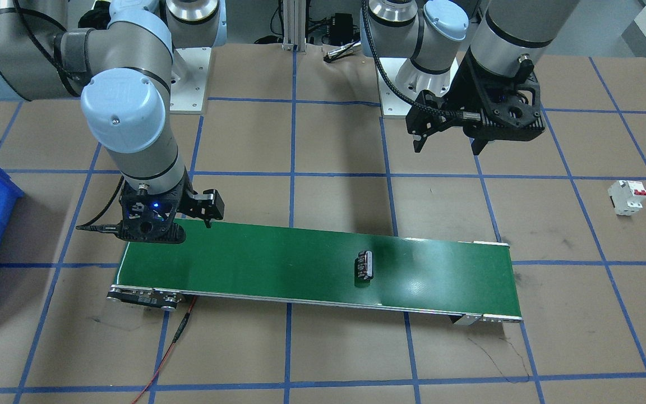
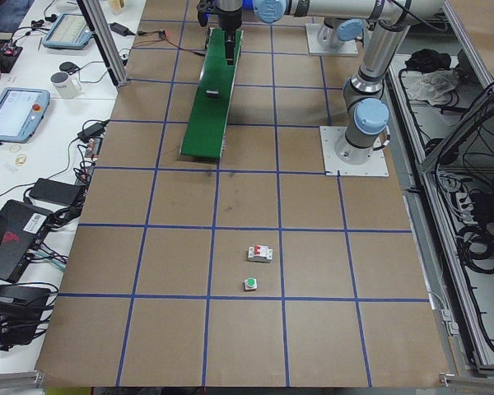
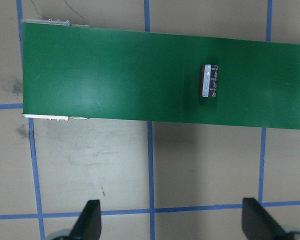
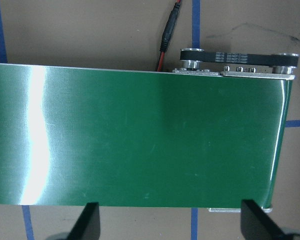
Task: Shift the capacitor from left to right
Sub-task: 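Raise the left gripper while the right gripper lowers toward the belt's far end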
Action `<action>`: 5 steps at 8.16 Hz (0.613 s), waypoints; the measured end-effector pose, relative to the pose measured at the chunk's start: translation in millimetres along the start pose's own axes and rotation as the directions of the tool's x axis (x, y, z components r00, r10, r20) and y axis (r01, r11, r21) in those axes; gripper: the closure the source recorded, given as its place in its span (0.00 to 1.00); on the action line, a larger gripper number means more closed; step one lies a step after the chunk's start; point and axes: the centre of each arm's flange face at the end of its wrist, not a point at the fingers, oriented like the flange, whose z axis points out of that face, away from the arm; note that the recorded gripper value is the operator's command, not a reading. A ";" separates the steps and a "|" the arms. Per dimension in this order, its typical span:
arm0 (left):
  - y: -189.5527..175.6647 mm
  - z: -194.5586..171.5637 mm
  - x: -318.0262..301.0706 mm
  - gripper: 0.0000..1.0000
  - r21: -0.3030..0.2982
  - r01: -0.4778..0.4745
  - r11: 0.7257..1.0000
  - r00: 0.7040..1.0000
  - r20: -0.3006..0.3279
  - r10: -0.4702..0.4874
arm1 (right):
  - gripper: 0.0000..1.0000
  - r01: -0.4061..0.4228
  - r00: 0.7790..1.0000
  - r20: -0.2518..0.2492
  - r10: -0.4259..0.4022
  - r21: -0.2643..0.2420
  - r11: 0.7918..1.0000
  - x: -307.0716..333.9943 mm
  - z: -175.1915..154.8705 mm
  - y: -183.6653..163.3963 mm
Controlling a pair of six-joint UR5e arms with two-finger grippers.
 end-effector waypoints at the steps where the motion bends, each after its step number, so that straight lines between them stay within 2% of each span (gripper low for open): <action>1: -1.4 -2.1 0.1 0.00 0.018 -0.012 1.000 1.000 0.000 0.012 | 0.00 0.000 1.000 -0.001 0.000 0.000 1.000 -0.4 3.5 -2.2; 5: -3.2 -4.1 0.4 0.00 0.039 -0.020 0.999 1.000 -0.001 0.020 | 0.00 -0.004 1.000 0.000 0.004 -0.005 1.000 -0.9 7.2 -3.1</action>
